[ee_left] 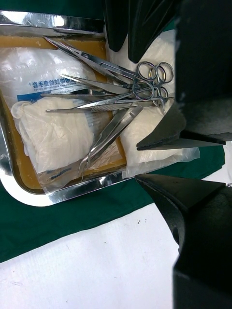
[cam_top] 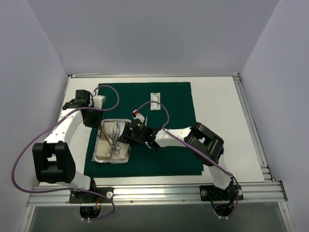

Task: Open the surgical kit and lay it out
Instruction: Pick up the medical item from the container, then place the medical item in the surgical kit.

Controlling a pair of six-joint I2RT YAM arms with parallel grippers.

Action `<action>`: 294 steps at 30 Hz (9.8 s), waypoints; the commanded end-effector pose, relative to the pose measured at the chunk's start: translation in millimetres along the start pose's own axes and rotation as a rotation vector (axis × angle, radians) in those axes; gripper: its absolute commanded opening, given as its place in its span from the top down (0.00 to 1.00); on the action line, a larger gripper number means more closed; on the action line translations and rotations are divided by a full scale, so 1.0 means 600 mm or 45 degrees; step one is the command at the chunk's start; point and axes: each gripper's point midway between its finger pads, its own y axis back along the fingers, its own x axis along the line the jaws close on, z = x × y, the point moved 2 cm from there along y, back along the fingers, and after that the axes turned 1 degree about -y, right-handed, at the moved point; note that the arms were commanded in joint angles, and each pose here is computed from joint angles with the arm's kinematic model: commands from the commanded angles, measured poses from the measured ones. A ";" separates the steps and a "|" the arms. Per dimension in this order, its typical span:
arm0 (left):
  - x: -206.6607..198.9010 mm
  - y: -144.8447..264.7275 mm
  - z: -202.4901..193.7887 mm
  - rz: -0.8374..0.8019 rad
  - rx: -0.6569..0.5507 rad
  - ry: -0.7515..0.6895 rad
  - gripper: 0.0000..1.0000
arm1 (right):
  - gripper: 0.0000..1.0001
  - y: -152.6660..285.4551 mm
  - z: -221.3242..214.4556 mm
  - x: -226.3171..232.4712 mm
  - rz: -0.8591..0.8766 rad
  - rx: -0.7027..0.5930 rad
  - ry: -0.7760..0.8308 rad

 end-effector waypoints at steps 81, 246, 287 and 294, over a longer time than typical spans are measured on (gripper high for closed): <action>-0.016 0.010 0.004 -0.148 -0.060 0.001 0.65 | 1.00 -0.018 0.093 0.021 -0.058 -0.279 0.005; -0.089 0.125 0.070 -0.576 -0.285 -0.173 0.98 | 0.70 0.113 0.152 -0.301 -0.205 -0.270 -0.136; -0.155 0.217 0.084 -0.773 -0.438 -0.205 0.98 | 0.54 0.150 0.121 0.209 0.301 -0.601 0.900; -0.166 0.224 0.082 -0.838 -0.437 -0.207 0.98 | 0.68 0.132 0.133 0.192 0.321 -0.594 0.841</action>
